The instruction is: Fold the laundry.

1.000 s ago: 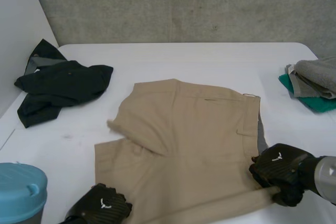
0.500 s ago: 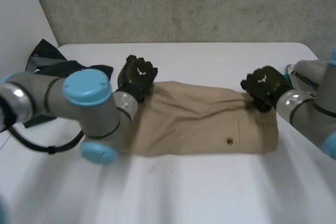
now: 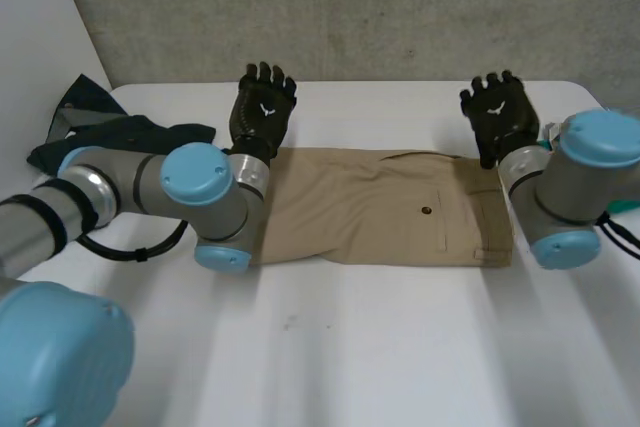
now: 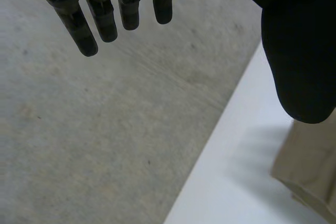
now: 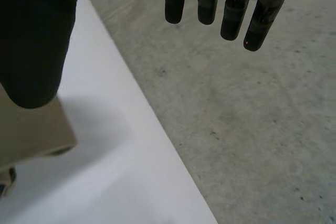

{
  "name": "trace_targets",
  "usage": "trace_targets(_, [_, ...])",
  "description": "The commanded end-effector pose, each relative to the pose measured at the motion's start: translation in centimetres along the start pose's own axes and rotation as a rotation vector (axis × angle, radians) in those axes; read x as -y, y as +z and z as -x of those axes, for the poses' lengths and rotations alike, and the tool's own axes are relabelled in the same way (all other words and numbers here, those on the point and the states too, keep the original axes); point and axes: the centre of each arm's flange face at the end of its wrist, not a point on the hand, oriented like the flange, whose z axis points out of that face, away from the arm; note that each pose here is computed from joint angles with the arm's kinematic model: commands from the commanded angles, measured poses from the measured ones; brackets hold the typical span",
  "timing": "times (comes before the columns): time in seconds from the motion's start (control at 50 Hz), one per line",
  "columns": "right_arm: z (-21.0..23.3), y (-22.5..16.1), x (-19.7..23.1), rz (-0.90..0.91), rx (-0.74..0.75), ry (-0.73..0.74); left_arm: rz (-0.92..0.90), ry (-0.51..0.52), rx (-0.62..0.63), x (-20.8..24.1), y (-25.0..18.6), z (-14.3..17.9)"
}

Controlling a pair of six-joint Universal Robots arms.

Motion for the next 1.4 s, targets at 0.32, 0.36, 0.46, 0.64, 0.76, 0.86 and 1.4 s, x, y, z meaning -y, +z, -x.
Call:
trace_targets(0.32, [-1.2,-10.9,-0.9,0.421,0.301,0.397,0.105,-0.206,-0.095,4.5,-9.9,3.8])
trace_targets(0.36, [-0.7,-10.3,-1.7,0.402,0.286,0.393,0.112,-0.206,-0.097,4.3,-10.0,3.8])
trace_targets(0.46, [-0.2,-9.6,-3.0,0.390,0.275,0.392,0.125,-0.207,-0.107,4.0,-10.3,3.4])
trace_targets(0.64, [-1.3,-9.2,-3.8,0.383,0.253,0.400,0.113,-0.208,-0.105,4.7,-10.6,3.8])
trace_targets(0.76, [-0.8,-9.7,-3.8,0.393,0.284,0.407,0.115,-0.209,-0.111,4.7,-10.7,3.6])
trace_targets(0.86, [-0.5,-10.3,-3.8,0.398,0.298,0.416,0.120,-0.208,-0.116,4.7,-10.9,3.5])
trace_targets(1.4, [-0.3,-8.1,-5.3,0.341,0.259,0.392,0.143,-0.206,-0.129,4.0,-11.4,3.3])
